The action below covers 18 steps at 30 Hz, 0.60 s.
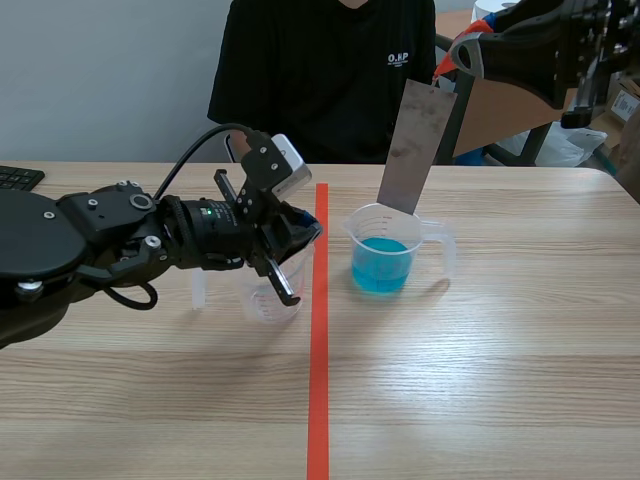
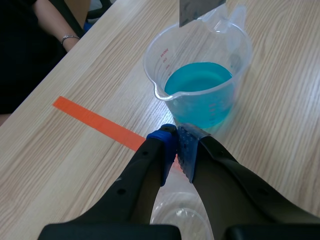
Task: Do the redox reaction experiment.
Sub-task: 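Raise the plate and point at it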
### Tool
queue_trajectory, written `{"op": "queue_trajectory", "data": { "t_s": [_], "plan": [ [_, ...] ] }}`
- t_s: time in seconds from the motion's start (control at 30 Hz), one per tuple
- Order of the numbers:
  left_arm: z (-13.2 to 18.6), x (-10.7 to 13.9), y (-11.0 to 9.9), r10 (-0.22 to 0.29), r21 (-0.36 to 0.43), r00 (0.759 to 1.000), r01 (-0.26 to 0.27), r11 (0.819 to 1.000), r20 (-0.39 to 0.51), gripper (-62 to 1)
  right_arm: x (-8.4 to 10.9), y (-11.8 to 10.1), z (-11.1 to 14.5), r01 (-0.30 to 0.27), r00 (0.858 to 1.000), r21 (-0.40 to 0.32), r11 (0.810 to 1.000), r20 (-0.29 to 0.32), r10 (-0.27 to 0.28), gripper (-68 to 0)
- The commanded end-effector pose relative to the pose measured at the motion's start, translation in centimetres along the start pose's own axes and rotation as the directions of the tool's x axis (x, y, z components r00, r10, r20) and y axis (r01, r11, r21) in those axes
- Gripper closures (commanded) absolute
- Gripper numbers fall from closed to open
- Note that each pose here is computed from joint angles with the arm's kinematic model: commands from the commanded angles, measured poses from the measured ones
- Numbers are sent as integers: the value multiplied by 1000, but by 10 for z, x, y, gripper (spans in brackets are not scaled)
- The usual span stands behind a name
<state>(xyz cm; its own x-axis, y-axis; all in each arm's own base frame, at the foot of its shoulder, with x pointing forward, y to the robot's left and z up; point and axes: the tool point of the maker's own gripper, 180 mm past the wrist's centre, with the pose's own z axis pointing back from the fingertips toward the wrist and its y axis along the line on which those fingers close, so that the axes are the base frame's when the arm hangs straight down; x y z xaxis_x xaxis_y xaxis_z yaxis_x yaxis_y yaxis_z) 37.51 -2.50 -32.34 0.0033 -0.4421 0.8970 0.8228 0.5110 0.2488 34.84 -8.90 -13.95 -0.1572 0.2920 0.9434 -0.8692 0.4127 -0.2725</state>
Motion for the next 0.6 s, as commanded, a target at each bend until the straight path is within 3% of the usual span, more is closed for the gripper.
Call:
{"op": "queue_trajectory", "data": {
  "t_s": [0.0, 0.27, 0.57],
  "plan": [
    [-4, 22, 13, -13, 25, 998, 12, 1000, 56, -40, 19, -6, 2, -27, 999, -7, 1000, 45, 27, -13],
    [-19, 31, 23, -9, 44, 998, 6, 999, 60, -40, 19, -6, 2, -27, 999, -7, 1000, 45, 27, -13],
    [-29, 43, 14, 6, 28, 995, -9, 1000, 98, -40, 19, -6, 2, -27, 999, -7, 1000, 45, 27, -13]
  ]
}}
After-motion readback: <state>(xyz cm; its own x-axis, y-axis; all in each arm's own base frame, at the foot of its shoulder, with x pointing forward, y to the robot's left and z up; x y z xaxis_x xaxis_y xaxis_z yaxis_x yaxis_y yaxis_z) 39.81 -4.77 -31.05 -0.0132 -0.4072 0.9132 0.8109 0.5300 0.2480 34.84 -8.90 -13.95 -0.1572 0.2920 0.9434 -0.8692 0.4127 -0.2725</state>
